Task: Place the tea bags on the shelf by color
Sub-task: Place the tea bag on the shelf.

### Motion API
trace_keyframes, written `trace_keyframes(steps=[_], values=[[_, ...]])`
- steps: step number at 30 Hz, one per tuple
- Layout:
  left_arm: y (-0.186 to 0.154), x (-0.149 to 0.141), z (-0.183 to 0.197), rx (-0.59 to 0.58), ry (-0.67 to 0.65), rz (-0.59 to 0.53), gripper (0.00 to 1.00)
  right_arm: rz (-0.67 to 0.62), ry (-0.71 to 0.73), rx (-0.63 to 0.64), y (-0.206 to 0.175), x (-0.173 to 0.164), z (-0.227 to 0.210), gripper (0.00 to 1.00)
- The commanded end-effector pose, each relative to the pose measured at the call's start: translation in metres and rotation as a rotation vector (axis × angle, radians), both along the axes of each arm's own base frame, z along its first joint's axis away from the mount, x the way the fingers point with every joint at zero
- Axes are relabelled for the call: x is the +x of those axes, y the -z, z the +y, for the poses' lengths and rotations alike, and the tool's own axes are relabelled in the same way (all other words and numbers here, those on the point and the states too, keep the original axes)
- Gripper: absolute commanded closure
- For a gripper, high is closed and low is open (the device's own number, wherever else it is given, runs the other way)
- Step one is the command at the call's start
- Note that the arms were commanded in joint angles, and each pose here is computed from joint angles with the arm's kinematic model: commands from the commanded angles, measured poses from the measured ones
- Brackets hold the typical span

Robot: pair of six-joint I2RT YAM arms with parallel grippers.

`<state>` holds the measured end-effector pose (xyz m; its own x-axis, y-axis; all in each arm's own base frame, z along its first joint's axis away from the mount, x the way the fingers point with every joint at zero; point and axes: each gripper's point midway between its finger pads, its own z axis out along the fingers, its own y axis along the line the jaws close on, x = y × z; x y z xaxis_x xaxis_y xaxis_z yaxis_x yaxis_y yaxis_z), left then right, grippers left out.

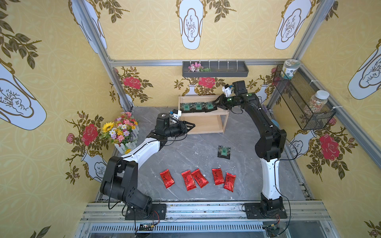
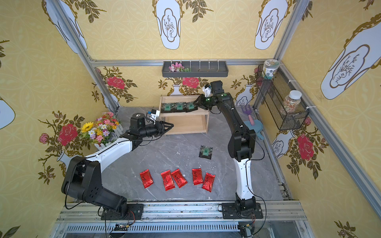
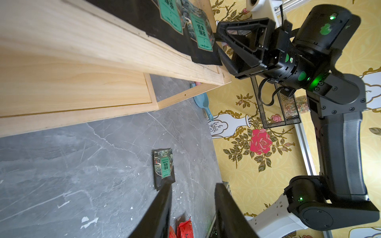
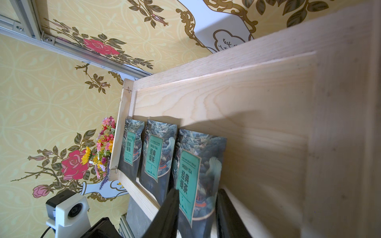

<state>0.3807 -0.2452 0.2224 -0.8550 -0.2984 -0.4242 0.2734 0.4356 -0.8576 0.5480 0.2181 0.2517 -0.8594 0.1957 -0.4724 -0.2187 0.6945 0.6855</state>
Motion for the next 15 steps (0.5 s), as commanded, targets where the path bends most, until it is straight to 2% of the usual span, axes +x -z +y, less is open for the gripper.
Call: trace_keyframes(steps=[1,12,15], values=[[-0.001,-0.001,-0.001,-0.009,0.006,-0.016,0.6,-0.023,0.011,-0.011,-0.003,0.005,-0.002,0.66],[0.002,-0.002,0.001,-0.006,-0.002,-0.013,0.6,-0.053,0.035,-0.042,-0.013,0.007,-0.007,0.65],[0.002,-0.002,0.002,-0.004,-0.012,-0.016,0.6,-0.087,0.041,-0.063,-0.028,0.001,-0.005,0.65]])
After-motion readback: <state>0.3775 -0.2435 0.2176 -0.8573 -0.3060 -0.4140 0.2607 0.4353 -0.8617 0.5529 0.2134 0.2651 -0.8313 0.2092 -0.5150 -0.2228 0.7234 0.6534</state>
